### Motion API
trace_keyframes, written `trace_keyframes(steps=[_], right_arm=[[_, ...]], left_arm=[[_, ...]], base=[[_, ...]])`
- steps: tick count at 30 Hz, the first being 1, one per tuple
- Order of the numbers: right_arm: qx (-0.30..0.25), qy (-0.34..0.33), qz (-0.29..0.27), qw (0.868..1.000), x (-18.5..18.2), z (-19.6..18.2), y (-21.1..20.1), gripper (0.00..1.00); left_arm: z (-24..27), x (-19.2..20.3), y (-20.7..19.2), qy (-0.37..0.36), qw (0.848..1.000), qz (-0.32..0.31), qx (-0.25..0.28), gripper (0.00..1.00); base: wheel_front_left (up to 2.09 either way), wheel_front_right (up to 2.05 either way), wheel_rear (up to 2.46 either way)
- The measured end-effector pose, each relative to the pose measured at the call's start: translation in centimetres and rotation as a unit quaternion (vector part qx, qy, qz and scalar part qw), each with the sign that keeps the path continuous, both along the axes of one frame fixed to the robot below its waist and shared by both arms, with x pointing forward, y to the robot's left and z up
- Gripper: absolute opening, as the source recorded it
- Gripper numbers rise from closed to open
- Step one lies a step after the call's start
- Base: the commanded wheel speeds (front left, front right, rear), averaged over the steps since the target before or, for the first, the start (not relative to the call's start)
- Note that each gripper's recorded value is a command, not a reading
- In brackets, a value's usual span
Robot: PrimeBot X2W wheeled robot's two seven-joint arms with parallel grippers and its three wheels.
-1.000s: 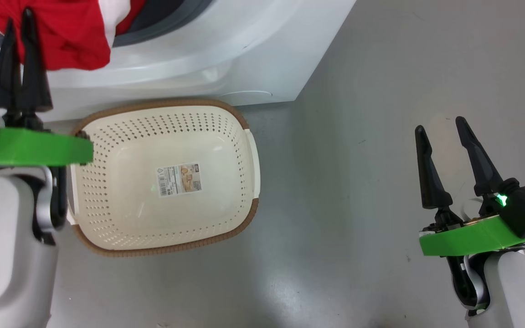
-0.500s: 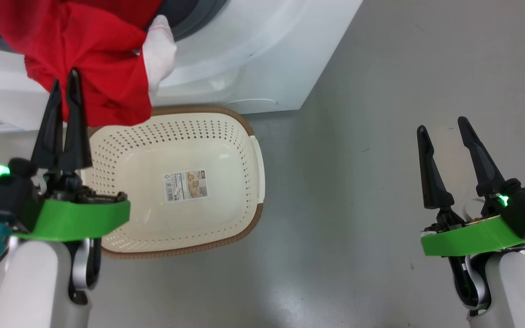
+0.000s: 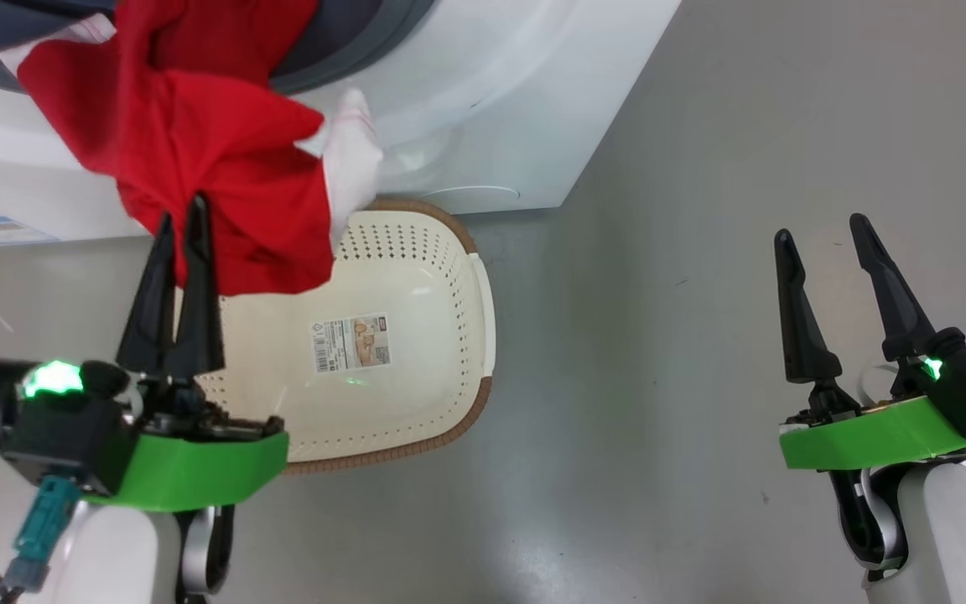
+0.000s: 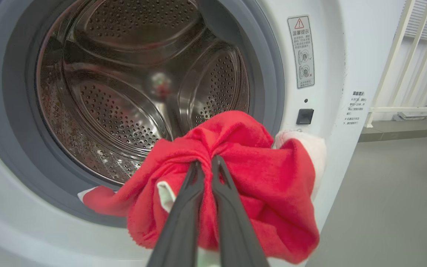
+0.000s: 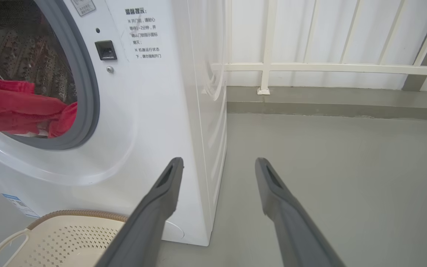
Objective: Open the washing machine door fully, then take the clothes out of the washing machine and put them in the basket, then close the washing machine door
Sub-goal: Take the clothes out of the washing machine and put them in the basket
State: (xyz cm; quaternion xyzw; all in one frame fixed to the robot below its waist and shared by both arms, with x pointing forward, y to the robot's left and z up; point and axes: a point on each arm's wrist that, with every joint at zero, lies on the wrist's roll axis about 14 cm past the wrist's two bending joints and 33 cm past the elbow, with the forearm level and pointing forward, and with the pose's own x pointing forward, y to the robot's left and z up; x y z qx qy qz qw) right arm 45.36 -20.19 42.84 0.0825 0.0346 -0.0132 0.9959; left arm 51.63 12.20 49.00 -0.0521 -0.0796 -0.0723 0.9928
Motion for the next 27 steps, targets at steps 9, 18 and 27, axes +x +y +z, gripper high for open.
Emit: trace_keyframes(steps=[9,18,27], right_arm=[[-0.001,0.01,0.002,1.0,0.0,-0.8,0.1,1.0],[-0.005,0.023,-0.004,1.0,-0.2,-1.8,-0.4,1.0],[-0.008,0.026,-0.006,1.0,0.3,-2.2,-0.7,1.0]], left_arm=[[-6.7,-0.7,-1.4,0.098,0.995,-0.024,-0.005,0.0],[-12.7,-0.6,-2.9,0.186,0.981,-0.048,-0.01,0.0],[-17.6,-0.6,-3.8,0.26,0.964,-0.061,-0.008,0.0]], base=[[0.0,0.0,0.0],[0.0,0.0,0.0],[0.0,0.0,0.0]])
